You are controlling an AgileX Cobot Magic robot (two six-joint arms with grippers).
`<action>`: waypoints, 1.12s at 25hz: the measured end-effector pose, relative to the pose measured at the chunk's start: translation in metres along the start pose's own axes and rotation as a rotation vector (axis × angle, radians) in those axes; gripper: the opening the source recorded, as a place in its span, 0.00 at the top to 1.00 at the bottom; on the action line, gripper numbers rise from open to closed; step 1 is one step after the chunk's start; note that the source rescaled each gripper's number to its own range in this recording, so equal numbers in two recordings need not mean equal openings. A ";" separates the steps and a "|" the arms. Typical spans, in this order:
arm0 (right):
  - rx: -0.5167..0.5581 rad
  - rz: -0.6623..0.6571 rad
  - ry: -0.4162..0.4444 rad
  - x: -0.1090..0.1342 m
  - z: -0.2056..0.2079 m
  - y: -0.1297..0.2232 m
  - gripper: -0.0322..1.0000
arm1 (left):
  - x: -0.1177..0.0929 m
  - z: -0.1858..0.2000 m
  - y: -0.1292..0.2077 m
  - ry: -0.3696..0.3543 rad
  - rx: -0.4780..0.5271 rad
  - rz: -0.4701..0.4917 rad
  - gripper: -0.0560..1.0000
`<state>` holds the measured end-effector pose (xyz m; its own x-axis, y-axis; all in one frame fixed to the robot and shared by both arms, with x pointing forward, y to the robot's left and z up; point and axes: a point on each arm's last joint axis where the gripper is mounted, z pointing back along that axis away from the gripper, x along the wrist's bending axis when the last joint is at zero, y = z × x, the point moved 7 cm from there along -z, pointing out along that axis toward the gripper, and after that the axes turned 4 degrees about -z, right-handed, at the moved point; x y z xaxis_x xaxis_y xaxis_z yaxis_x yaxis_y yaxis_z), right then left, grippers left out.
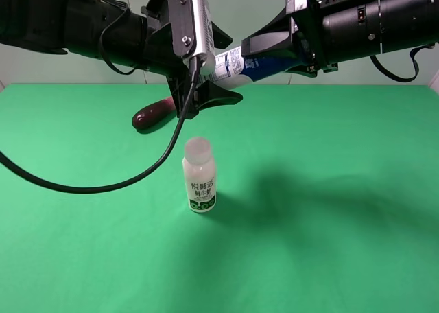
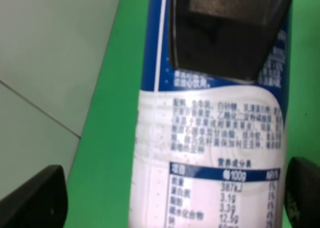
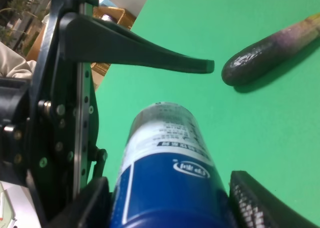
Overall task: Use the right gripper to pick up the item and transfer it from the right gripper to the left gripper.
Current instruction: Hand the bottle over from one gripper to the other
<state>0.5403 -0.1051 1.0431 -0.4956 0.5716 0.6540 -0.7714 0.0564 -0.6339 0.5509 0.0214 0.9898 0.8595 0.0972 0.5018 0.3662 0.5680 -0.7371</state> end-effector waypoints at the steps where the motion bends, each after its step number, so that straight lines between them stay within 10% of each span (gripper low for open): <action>1: 0.000 0.000 0.000 0.000 0.000 0.000 0.97 | 0.000 0.000 0.000 0.000 0.000 0.000 0.30; 7: 0.000 0.000 0.000 0.000 0.000 0.000 0.97 | 0.000 0.000 0.000 0.000 0.000 0.000 0.52; 10: -0.012 -0.008 0.002 0.000 0.000 -0.002 0.97 | -0.002 -0.001 0.000 0.009 -0.001 -0.009 0.95; 28: -0.010 -0.021 0.003 -0.001 0.000 -0.002 0.97 | -0.002 -0.001 0.000 0.011 0.000 -0.013 0.95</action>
<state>0.5418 -0.1055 1.0438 -0.4780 0.5729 0.6658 -0.7775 0.0768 -0.6242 0.5492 0.0204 0.9884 0.8586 0.0804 0.5063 0.3776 0.5688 -0.7307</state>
